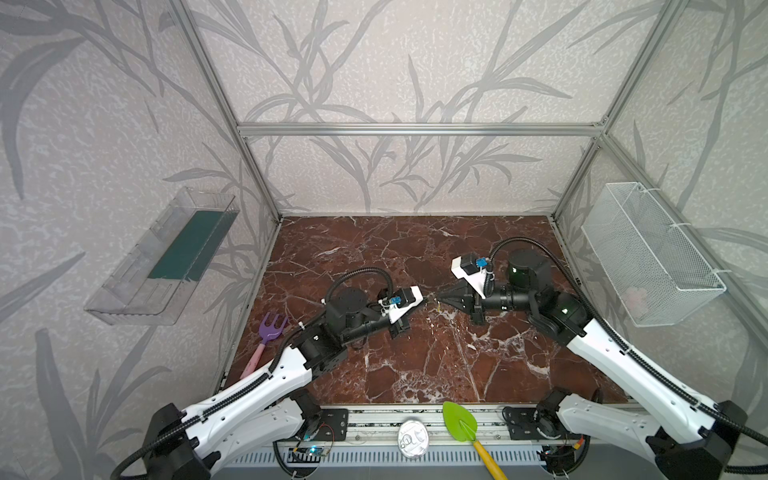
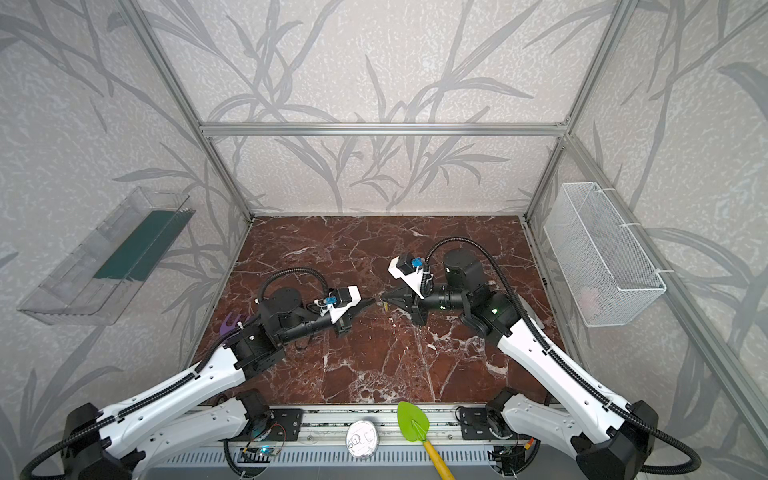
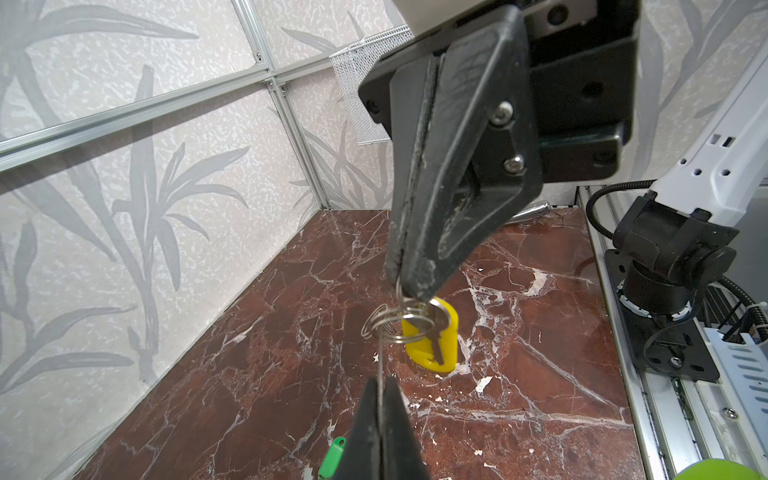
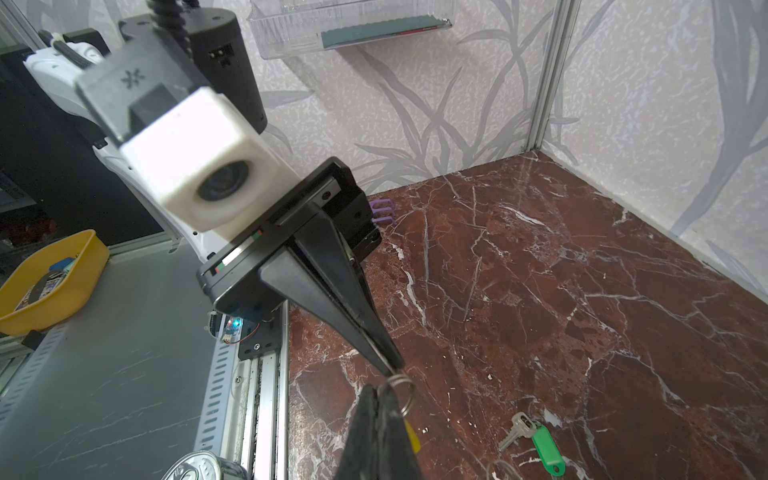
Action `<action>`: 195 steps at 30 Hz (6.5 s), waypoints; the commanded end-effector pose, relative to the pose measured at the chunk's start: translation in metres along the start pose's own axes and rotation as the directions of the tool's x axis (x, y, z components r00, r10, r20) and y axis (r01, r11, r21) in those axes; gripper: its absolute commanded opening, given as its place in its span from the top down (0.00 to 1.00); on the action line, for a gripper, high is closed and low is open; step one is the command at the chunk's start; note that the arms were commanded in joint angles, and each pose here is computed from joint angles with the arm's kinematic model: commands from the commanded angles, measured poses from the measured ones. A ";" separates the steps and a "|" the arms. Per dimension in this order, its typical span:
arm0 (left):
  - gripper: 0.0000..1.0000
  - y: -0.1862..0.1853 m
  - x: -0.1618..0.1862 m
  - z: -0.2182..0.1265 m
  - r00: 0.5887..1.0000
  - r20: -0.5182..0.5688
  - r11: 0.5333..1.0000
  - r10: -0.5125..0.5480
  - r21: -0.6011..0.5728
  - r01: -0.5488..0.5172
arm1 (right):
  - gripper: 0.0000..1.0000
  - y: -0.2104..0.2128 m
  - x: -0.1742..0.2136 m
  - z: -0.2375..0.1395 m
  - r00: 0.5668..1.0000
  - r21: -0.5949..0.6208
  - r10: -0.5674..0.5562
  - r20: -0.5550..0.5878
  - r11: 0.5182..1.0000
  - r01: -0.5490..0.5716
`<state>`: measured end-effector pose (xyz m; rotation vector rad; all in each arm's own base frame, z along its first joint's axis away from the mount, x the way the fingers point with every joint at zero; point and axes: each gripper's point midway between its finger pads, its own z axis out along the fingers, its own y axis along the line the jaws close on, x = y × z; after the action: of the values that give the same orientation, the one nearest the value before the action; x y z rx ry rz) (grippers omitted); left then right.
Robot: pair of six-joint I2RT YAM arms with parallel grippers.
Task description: Put the keys on the keyring
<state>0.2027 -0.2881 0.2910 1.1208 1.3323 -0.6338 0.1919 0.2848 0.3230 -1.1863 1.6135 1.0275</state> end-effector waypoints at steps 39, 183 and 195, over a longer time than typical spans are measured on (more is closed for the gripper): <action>0.77 0.011 0.000 -0.012 0.997 0.056 0.993 -0.051 -0.103 0.057 | 1.00 -0.006 -0.023 -0.012 0.965 0.083 0.215 -0.152 0.975 -0.204; 0.79 0.002 -0.042 -0.004 0.979 0.149 0.989 -0.141 -0.023 0.146 | 1.00 0.015 -0.013 0.007 0.979 0.015 0.153 -0.135 0.988 -0.152; 1.00 0.007 -0.034 -0.004 0.983 0.123 0.987 -0.138 -0.062 0.146 | 1.00 0.010 -0.013 0.001 0.980 0.065 0.145 -0.133 0.988 -0.138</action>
<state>0.1964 -0.2948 0.3044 0.9728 1.3702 -0.7656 0.1893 0.2945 0.3274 -1.1472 1.8731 1.0076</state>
